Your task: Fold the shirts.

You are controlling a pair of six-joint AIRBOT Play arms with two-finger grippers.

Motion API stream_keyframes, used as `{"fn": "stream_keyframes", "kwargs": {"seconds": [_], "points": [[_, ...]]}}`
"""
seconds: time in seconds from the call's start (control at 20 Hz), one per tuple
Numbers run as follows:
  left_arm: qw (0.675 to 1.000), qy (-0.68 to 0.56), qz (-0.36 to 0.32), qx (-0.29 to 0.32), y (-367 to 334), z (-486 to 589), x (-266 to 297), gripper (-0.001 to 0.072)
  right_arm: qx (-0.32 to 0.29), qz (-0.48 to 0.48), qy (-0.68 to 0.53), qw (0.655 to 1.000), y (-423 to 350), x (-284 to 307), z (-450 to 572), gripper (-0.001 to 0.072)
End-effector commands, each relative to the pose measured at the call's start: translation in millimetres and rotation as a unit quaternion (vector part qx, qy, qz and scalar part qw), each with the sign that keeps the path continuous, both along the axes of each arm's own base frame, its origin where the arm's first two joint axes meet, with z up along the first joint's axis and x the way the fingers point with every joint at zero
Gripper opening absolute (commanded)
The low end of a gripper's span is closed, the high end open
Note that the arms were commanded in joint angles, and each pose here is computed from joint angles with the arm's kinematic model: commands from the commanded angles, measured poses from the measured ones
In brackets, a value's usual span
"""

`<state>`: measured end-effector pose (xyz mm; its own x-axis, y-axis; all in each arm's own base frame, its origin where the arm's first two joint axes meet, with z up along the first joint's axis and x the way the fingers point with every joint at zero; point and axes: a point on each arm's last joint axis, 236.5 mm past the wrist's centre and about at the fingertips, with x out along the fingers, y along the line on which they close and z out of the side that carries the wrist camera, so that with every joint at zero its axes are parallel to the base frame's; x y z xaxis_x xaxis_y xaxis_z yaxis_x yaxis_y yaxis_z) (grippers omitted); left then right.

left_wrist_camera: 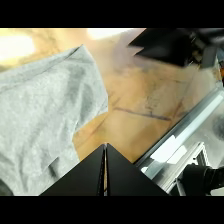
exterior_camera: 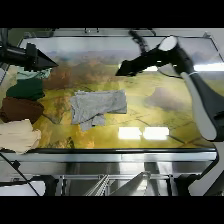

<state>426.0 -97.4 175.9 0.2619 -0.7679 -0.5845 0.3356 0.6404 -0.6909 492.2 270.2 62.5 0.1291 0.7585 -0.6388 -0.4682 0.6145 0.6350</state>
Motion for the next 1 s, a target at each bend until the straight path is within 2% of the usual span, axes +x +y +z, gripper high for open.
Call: {"fn": "stream_keyframes", "kwargs": {"seconds": [0.0, 0.05, 0.1, 0.2, 0.25, 0.3, 0.75, 0.8, 0.85, 0.9, 0.95], "points": [[1.000, 0.004, 0.002, 0.004, 21, 9, -16, 0.0026, -0.025, -0.085, 0.097, 0.991, -99, -2, -22, 0.0316], [1.000, 0.003, 0.004, 0.005, 24, 11, -18, 0.0026, -0.025, -0.110, 0.128, 0.985, -110, -4, -42, 0.0507], [1.000, 0.000, 0.005, 0.006, 25, 14, -19, 0.0025, -0.026, -0.127, 0.152, 0.980, -115, -8, -62, 0.0656], [1.000, -0.002, 0.005, 0.007, 25, 17, -21, 0.0045, -0.031, -0.142, 0.196, 0.970, -112, -22, -105, 0.0657], [1.000, 0.002, 0.009, 0.006, 25, 16, -21, 0.0283, -0.036, -0.137, 0.219, 0.965, -106, -32, -124, 0.0656], [1.000, 0.007, 0.010, 0.004, 25, 15, -21, 0.0364, -0.039, -0.128, 0.238, 0.962, -99, -40, -138, 0.0655], [1.000, 0.007, 0.011, 0.004, 26, 15, -21, 0.0375, 0.039, -0.085, 0.302, 0.949, 31, -69, -173, 0.0651], [1.000, 0.007, 0.011, 0.004, 26, 15, -21, 0.0375, 0.050, -0.083, 0.306, 0.947, 41, -70, -172, 0.0632], [1.000, 0.008, 0.011, 0.004, 26, 15, -21, 0.0375, 0.065, -0.080, 0.306, 0.946, 50, -71, -168, 0.0579], [1.000, 0.007, 0.010, 0.004, 26, 15, -21, 0.0374, 0.083, -0.078, 0.305, 0.945, 58, -69, -162, 0.0578], [1.000, 0.007, 0.010, 0.004, 26, 15, -21, 0.0374, 0.093, -0.078, 0.304, 0.945, 64, -68, -157, 0.0507]]}}
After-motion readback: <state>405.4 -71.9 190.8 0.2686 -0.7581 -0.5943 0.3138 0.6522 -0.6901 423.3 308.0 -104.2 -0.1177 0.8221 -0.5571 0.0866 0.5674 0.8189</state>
